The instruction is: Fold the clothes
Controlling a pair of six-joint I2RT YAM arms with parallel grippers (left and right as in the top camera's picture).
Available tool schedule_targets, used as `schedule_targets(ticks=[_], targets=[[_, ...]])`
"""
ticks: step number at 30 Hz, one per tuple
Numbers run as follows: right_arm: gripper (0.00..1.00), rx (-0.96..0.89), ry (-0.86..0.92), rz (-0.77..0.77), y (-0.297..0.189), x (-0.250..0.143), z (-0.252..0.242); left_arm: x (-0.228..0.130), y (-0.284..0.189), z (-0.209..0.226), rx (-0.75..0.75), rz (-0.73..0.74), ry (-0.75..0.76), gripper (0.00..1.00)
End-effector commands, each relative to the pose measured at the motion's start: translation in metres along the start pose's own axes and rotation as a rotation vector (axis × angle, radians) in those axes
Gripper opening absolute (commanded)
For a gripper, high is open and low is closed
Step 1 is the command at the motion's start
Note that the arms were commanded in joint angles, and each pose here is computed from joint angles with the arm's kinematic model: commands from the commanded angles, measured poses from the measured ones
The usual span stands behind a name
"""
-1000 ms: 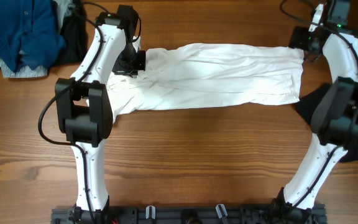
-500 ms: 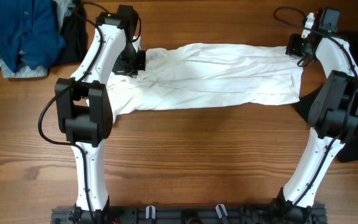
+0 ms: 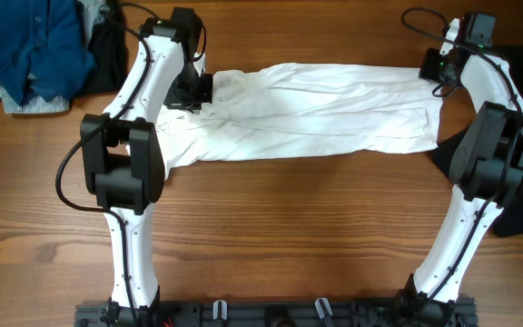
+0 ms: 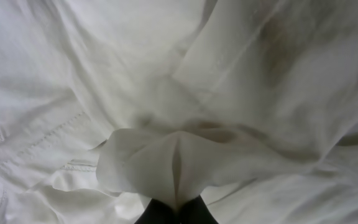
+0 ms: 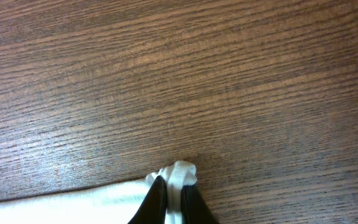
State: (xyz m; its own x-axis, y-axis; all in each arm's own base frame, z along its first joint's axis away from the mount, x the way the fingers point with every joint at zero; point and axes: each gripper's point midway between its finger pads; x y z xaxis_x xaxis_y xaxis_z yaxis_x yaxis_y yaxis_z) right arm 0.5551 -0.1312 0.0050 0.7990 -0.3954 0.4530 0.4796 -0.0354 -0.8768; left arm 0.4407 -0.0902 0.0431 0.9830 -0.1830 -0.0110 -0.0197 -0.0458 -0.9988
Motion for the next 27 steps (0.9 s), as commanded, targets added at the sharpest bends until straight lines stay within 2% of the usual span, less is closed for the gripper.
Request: schedule_targets(ticks=[1,7,13,17,20,27], targets=[[0.04,0.018,0.006,-0.007,-0.006,0.006,0.005,-0.001,0.0,0.003,0.016,0.0,-0.003,0.04],[0.04,0.028,0.004,-0.06,-0.07,0.036,0.014,0.0,0.0,0.003,0.016,-0.003,-0.003,0.04],[0.04,0.022,0.008,-0.056,-0.13,0.037,0.016,0.0,0.0,0.005,0.017,-0.002,-0.006,0.04],[0.04,0.001,0.029,0.022,-0.147,0.018,0.006,0.0,0.0,0.01,0.017,-0.002,-0.018,0.04],[0.04,-0.03,0.076,0.137,-0.145,-0.012,-0.011,-0.002,0.0,0.019,0.016,0.006,-0.037,0.04],[0.04,-0.041,0.148,0.273,-0.138,-0.051,-0.03,-0.005,-0.001,0.035,0.015,0.013,-0.075,0.04]])
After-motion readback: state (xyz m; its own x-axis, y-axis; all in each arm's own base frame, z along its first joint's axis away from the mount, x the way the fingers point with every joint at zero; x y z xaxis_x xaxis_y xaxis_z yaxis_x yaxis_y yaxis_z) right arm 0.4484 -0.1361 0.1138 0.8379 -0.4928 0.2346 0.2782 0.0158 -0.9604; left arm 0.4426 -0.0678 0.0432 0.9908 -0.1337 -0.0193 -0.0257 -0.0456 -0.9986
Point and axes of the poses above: each gripper's point midway between its finger pads, its own y axis out along the fingers, its own z axis along the line the jaws close on, x = y × z, and after that the axes turned 9 degrees about y, right-handed
